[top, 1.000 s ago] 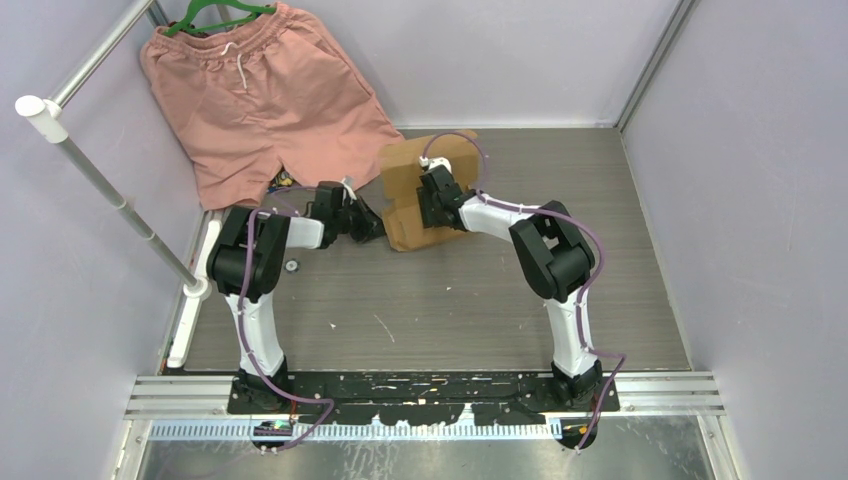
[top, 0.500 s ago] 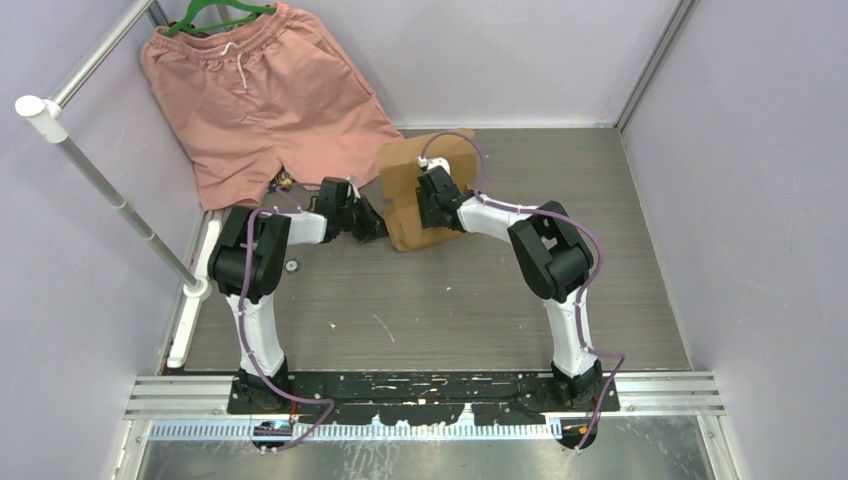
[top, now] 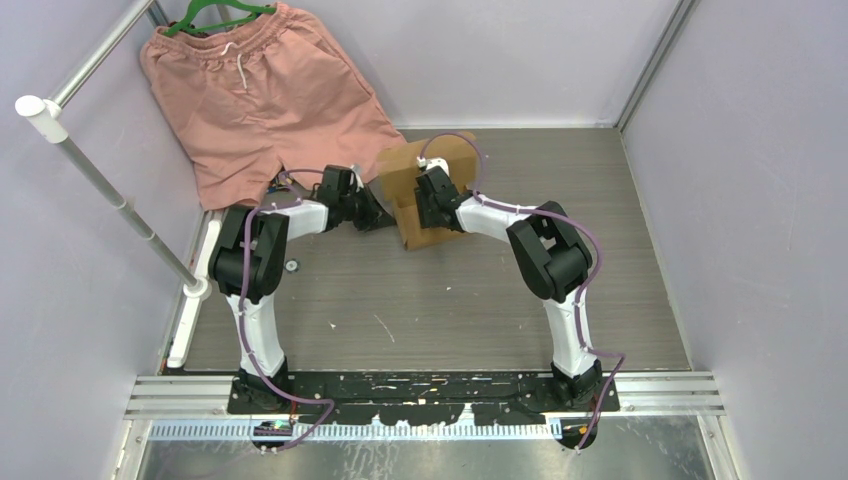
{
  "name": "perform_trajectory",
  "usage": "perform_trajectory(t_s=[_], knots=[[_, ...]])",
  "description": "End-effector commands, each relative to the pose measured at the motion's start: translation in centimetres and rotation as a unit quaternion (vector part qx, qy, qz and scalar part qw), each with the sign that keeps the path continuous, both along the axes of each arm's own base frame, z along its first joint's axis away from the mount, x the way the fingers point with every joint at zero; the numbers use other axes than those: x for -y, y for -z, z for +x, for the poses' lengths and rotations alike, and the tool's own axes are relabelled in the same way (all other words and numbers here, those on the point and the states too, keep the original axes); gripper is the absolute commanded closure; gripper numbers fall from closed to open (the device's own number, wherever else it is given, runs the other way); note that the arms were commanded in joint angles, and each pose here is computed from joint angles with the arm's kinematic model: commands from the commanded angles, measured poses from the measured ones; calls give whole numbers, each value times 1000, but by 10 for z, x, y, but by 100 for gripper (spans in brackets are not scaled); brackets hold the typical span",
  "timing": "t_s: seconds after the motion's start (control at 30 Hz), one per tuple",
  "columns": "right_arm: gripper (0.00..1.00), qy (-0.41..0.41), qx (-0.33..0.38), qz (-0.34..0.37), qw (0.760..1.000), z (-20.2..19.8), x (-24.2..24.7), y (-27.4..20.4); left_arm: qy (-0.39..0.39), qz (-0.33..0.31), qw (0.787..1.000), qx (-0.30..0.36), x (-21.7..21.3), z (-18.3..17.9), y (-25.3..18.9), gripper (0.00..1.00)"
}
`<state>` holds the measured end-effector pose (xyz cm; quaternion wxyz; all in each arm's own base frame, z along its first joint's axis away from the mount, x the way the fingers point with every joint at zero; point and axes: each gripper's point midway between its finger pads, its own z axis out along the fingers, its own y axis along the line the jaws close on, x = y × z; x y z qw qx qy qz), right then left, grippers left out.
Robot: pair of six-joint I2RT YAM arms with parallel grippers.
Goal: Fold the paper box
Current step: Fold the paper box at the center of the board.
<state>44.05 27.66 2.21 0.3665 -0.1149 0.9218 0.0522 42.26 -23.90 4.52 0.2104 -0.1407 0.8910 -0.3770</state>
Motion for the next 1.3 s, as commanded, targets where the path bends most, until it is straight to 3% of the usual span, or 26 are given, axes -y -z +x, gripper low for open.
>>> perform_trajectory(t_s=[0.0, 0.33, 0.9, 1.27], knots=[[49, -26, -122, -52, 991, -58, 11, 66, 12, -6, 999, 47, 9, 11, -32, 99], [48, -26, -122, -46, 991, -60, 10, 66, 17, -8, 998, 54, 14, 9, -39, 98], [48, -25, -123, -42, 991, -59, 8, 65, 13, -11, 997, 72, 13, 5, -61, 87], [48, -27, -127, -40, 991, -61, 7, 69, 25, 1, 998, 58, 18, 3, -47, 87]])
